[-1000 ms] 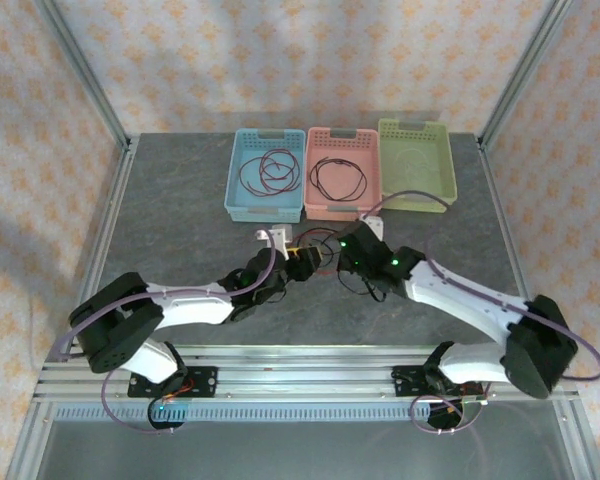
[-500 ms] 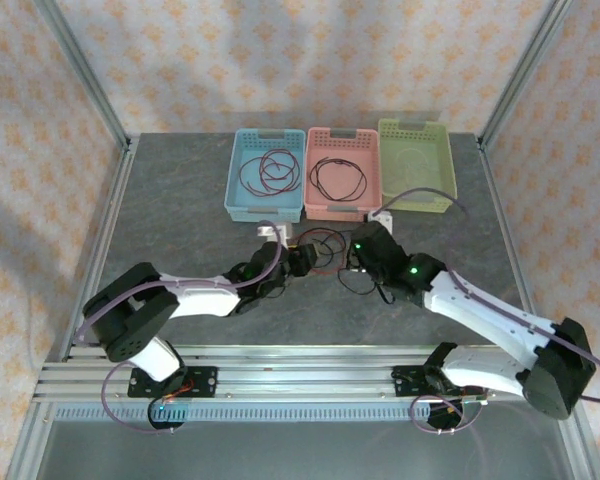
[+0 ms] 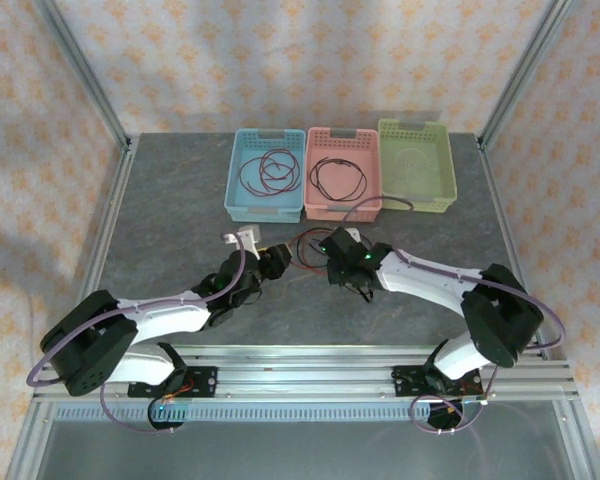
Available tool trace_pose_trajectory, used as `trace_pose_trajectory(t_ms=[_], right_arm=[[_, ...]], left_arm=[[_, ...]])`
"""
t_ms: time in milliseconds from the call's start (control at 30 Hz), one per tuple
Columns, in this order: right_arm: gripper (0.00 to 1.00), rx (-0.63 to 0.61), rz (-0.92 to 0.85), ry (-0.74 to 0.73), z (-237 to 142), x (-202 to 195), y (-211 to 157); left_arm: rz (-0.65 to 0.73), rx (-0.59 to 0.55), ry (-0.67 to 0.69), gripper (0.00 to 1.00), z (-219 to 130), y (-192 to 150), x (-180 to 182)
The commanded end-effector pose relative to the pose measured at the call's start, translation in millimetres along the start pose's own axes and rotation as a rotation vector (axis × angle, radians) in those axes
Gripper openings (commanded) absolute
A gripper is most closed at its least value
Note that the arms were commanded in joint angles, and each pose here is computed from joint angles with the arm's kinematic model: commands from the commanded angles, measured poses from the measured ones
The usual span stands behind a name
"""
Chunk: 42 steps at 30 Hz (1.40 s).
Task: Untangle the cables
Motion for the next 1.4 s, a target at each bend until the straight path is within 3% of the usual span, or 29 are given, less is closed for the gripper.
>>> trace_pose_trajectory(t_ms=[0, 367, 567, 833, 1000, 1367], right_arm=[[0.45, 0.016, -0.046, -0.019, 2.4, 9.2, 0.4], [0.38, 0.029, -0.095, -0.225, 24.2, -1.3, -7.0], [0.25, 0.0, -0.081, -0.221, 14.4, -1.1, -1.8], [0.0, -0.139, -0.004, -0.215, -19.3, -8.6, 15.5], [0.0, -0.274, 0.068, -0.198, -55.8, -17.1, 31.8], [0.0, -0.524, 0.168, 0.017, -140.3, -29.9, 55.5]], left_arm=[[-0.04, -0.03, 0.033, 0.5, -6.5, 3.8, 13.6], [-0.031, -0.005, 0.031, 0.5, -5.3, -0.6, 16.6], [-0.012, 0.022, 0.016, 0.53, 4.3, -1.0, 10.8], [0.006, 0.056, -0.032, 0.54, 16.2, -1.4, 0.7], [0.041, 0.073, -0.063, 0.56, 23.7, 1.3, -8.4], [0.103, 0.122, -0.136, 0.58, 55.3, -0.4, -42.0]])
Point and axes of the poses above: each hand's point on the last joint's axis, 136 mm out from that joint toward the fingers, its own z axis out along the fingers, its own x axis along the line the jaws close on, y = z × x, the point moved 7 cm from there along -z, back along the fingers, and after that the axes turned 13 degrees about z, right-handed, at the moved point
